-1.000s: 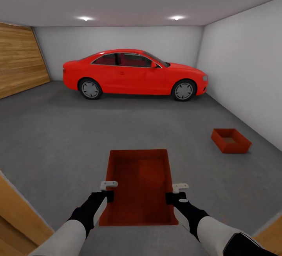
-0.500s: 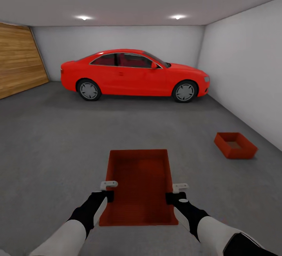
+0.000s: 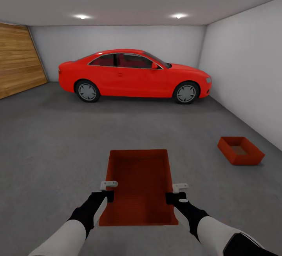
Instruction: Move the two storage containers from the living room to the garage. In the garage, place one container on the floor and stack the other container on top of it (either order is fine).
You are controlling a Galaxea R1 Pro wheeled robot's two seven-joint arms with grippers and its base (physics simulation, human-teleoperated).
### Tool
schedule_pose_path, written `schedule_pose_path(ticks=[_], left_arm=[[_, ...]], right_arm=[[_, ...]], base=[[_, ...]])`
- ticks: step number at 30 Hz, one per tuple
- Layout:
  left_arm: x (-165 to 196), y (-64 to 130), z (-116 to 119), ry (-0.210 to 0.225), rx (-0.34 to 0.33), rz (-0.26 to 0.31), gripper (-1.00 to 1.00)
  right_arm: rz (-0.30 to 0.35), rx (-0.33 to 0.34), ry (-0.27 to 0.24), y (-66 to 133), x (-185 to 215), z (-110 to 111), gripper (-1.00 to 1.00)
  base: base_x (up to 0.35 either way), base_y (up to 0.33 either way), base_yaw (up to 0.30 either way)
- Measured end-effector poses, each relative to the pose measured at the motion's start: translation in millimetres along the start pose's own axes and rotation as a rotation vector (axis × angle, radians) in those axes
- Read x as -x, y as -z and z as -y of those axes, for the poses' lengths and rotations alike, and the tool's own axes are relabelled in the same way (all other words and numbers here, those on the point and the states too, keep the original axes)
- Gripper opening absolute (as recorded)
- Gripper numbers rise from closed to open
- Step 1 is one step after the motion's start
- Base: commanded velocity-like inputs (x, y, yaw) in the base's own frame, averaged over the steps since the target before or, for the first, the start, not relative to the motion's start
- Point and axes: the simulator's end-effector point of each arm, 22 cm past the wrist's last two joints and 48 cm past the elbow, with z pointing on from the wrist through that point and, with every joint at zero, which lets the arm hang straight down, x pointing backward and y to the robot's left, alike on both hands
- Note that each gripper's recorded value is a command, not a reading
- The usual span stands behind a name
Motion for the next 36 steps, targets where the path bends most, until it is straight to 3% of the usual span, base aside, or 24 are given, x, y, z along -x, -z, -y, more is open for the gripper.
schedule_pose_path(ticks=[36], left_arm=[[0.0, 0.0, 0.0, 0.000, 0.000, 0.000, -1.00]], right_arm=[[0.000, 0.000, 0.000, 0.0, 0.0, 0.0, -1.00]], base=[[0.322, 0.000, 0.000]])
